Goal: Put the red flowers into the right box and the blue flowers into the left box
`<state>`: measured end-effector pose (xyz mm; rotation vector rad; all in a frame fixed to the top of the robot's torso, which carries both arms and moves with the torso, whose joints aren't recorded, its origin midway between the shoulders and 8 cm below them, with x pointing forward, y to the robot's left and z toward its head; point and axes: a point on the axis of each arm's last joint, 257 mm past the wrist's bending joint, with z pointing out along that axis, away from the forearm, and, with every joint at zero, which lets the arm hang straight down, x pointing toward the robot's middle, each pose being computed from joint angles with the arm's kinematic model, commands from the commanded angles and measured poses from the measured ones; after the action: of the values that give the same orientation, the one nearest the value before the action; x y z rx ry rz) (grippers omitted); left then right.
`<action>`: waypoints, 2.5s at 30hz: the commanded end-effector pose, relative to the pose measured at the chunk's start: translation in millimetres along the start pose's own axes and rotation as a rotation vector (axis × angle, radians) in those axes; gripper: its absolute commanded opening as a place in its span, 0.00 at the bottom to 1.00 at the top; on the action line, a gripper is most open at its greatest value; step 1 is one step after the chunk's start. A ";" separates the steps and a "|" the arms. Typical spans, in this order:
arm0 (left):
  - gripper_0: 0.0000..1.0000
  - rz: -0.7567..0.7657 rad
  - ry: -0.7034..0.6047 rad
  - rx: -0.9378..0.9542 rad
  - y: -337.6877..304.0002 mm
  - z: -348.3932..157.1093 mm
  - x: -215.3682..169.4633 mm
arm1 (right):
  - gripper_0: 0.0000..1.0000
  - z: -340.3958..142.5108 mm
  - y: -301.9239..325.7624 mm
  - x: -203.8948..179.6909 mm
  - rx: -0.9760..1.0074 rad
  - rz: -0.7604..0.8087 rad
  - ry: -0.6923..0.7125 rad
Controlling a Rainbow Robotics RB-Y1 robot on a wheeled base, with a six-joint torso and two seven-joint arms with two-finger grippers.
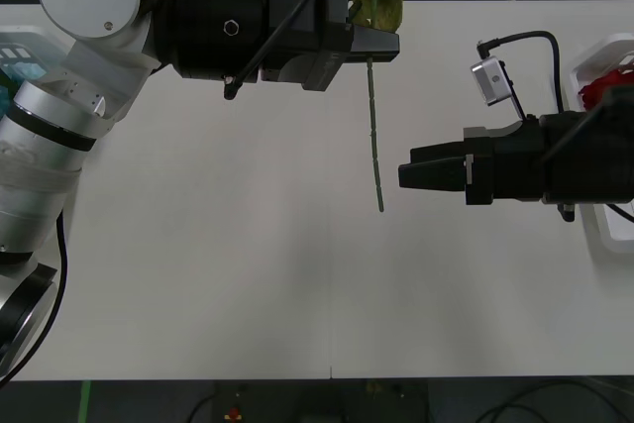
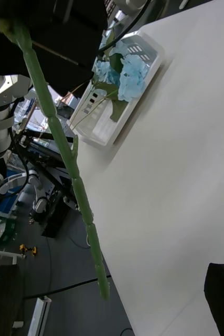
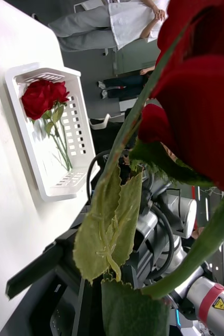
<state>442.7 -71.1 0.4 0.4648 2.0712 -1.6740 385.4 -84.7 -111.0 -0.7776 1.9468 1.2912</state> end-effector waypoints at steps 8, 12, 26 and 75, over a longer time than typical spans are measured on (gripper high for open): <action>0.00 0.055 0.011 0.031 -25.8 8.4 -3.6 | 1.00 37.8 31.6 -0.1 -0.087 0.014 -0.025; 0.00 0.055 0.011 0.031 -25.8 8.4 -3.6 | 0.98 43.8 38.3 -7.1 -0.109 0.023 -0.046; 0.00 0.055 0.011 0.031 -25.8 8.4 -3.6 | 0.06 63.5 40.8 -15.6 -0.108 0.060 -0.079; 1.00 0.107 -0.167 -0.051 5.0 -71.0 -42.6 | 0.00 -27.3 -82.0 -8.4 0.366 0.323 0.080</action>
<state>465.1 -40.8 22.5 0.3681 1.9829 -1.6569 415.5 -94.3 -167.7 -0.4394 2.3325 1.1724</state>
